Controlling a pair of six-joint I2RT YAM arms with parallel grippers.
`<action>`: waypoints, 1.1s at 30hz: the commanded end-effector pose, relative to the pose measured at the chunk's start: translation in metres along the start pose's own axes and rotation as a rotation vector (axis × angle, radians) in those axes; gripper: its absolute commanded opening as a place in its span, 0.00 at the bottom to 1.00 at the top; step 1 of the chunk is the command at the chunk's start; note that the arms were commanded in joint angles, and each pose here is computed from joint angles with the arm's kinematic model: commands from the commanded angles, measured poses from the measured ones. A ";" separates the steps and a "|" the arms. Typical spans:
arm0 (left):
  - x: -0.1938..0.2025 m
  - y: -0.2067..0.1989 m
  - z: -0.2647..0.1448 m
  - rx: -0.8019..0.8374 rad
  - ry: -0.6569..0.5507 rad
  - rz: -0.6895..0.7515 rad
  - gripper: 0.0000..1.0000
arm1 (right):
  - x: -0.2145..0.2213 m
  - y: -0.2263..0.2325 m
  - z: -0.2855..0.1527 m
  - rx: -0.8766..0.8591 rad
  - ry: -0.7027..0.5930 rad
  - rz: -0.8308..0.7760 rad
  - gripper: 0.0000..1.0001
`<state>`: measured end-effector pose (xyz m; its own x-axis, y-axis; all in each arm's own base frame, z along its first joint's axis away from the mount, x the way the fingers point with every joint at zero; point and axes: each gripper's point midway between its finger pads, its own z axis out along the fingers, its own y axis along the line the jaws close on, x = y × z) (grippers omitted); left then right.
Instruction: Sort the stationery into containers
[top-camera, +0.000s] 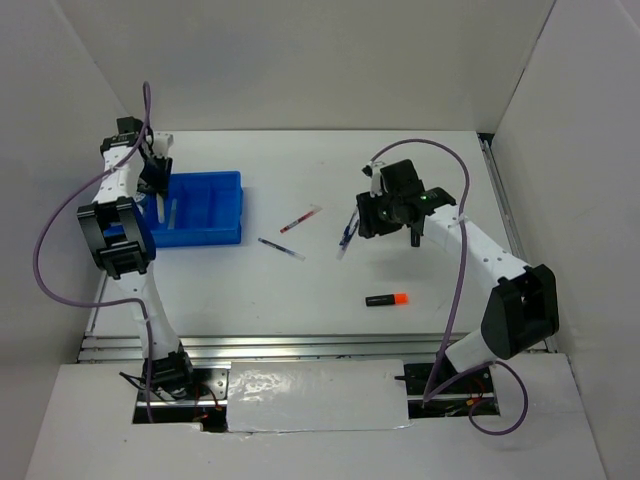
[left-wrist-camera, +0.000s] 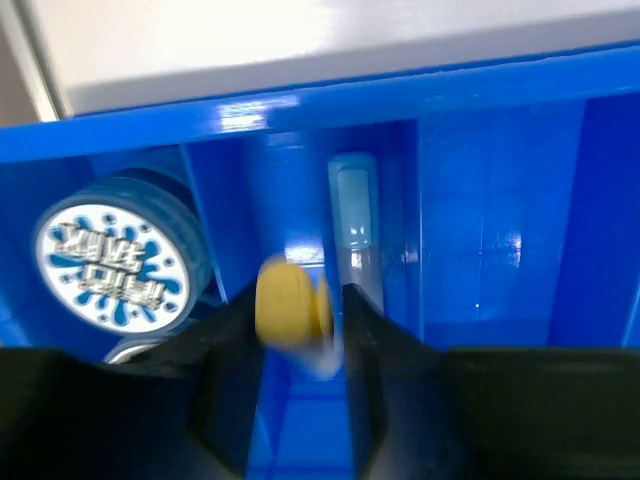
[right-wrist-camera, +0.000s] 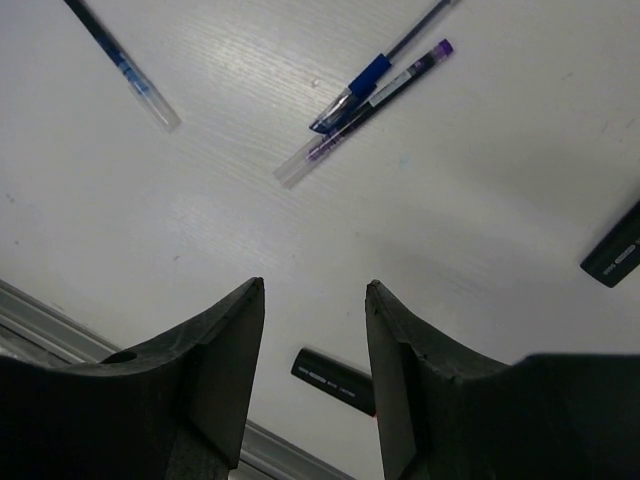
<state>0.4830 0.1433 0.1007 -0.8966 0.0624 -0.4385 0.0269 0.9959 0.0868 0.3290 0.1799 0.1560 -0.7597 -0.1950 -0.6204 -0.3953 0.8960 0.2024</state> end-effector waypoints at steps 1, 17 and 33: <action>0.001 -0.002 0.003 0.012 0.011 0.027 0.49 | 0.020 -0.005 -0.002 -0.008 0.075 -0.052 0.52; -0.050 -0.085 -0.145 0.411 -0.556 0.156 0.99 | 0.110 -0.042 -0.024 -0.115 0.290 -0.581 0.47; -0.037 -0.139 -0.251 0.570 -0.857 0.332 0.99 | 0.175 -0.048 -0.017 -0.191 0.488 -0.798 0.56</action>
<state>0.4186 0.0050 0.2984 -0.3284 0.0855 -0.9407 0.5067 0.8564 -0.0990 0.2093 0.1012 0.0522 -0.3974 -0.8720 -0.2856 -0.9119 0.4099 0.0174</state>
